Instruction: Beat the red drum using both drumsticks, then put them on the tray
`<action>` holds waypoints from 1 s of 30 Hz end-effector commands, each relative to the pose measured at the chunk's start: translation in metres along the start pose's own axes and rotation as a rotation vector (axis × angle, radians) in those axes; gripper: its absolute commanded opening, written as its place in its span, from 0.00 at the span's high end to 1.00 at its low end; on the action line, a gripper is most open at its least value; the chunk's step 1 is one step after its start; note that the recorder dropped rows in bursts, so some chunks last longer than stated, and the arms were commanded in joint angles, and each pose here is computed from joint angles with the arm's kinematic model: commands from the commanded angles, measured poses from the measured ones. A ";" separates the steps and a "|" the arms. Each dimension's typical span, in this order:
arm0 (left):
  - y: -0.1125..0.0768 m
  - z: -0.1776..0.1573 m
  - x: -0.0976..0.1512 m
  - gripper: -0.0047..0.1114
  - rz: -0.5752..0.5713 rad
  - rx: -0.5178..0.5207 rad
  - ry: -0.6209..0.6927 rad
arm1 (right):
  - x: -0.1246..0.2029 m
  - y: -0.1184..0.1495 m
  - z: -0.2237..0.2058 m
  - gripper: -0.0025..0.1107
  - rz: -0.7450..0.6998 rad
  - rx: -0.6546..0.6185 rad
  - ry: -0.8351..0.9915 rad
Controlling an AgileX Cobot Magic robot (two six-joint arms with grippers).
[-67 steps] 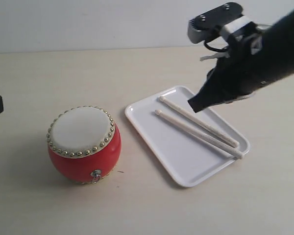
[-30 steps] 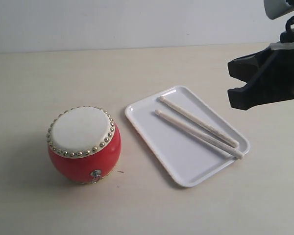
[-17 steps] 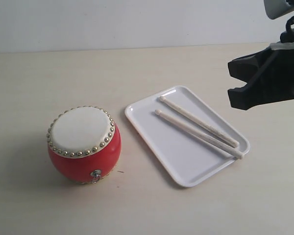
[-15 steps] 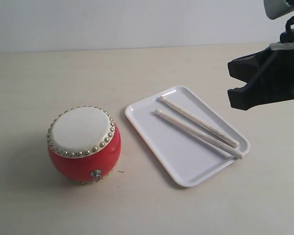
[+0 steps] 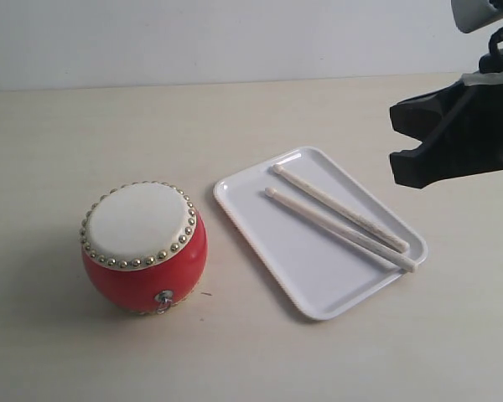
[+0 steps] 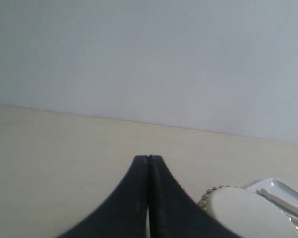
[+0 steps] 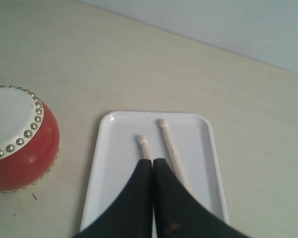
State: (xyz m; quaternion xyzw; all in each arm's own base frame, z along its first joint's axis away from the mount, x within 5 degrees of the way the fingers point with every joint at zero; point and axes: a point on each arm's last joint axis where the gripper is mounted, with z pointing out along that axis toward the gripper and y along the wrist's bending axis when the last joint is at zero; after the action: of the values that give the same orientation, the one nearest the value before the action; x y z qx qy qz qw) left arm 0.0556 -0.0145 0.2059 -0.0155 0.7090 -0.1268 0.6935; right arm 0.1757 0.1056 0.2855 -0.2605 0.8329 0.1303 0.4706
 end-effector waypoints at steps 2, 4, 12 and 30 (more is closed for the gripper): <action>0.003 0.000 -0.003 0.96 -0.079 -0.030 -0.046 | 0.000 0.000 -0.002 0.98 -0.004 0.000 -0.016; 0.003 0.000 -0.003 0.96 -0.071 -0.031 -0.046 | 0.000 0.000 -0.002 0.98 -0.004 0.000 -0.016; 0.011 -0.001 -0.009 0.96 -0.146 -0.109 -0.118 | 0.000 0.000 -0.002 0.98 -0.004 0.000 -0.016; 0.014 -0.001 -0.004 0.96 0.173 -0.155 -0.045 | -0.002 0.000 -0.002 0.98 0.020 0.001 -0.039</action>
State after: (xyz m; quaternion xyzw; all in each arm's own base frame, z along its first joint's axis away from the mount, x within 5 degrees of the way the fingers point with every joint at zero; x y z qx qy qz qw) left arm 0.0567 -0.0002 0.2032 -0.0024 0.7193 -0.0041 0.6947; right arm 0.1765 0.1063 0.2873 -0.2509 0.8299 0.1380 0.4788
